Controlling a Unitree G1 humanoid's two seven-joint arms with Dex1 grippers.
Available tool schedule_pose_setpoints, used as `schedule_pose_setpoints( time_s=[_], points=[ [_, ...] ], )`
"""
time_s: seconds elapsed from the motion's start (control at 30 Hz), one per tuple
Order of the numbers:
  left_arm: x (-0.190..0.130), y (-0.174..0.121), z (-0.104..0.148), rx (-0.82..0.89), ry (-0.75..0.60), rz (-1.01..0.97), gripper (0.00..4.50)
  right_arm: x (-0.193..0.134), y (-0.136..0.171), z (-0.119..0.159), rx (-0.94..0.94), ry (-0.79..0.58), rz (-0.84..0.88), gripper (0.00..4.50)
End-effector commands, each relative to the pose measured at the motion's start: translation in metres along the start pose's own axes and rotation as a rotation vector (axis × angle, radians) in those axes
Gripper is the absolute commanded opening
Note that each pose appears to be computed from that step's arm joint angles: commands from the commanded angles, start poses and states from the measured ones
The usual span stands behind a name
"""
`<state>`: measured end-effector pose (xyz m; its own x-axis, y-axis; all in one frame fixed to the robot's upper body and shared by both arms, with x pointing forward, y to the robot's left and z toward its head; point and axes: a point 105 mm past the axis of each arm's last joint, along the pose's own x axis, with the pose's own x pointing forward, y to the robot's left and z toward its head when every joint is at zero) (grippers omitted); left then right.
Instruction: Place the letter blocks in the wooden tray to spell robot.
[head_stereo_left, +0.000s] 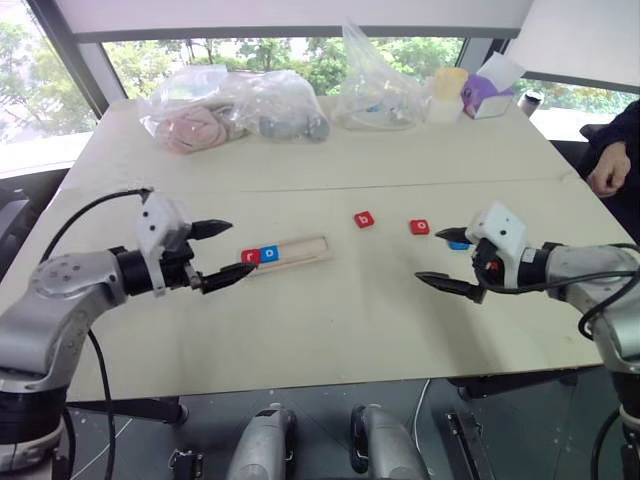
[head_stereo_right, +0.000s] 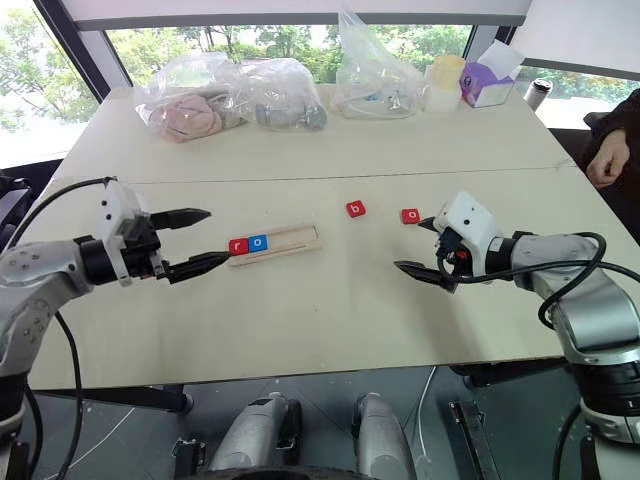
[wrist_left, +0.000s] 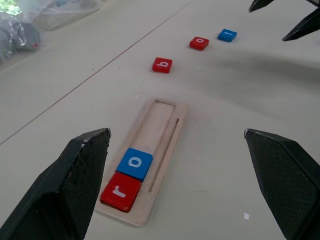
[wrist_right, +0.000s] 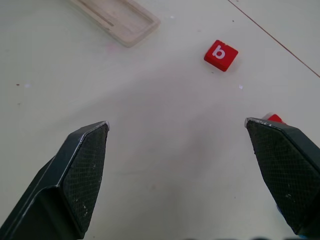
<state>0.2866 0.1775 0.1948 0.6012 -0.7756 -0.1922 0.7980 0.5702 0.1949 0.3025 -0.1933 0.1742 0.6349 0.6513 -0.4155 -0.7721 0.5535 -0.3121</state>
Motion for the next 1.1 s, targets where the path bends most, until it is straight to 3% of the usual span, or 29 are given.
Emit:
schedule_pose_setpoints(
  time_s=[0.03,0.73,1.1],
  points=[
    [-0.002,0.0,0.007,0.044,-0.009,-0.004,4.5,-0.003,-0.003,0.012,-0.032,-0.026,-0.004,4.49],
    [0.006,0.003,0.003,0.059,0.009,-0.031,4.5,0.01,0.002,0.02,-0.068,-0.063,0.009,4.49],
    [0.019,0.039,-0.019,0.113,-0.039,-0.114,4.5,0.015,0.004,0.02,-0.093,-0.064,0.001,4.49]
  ],
)
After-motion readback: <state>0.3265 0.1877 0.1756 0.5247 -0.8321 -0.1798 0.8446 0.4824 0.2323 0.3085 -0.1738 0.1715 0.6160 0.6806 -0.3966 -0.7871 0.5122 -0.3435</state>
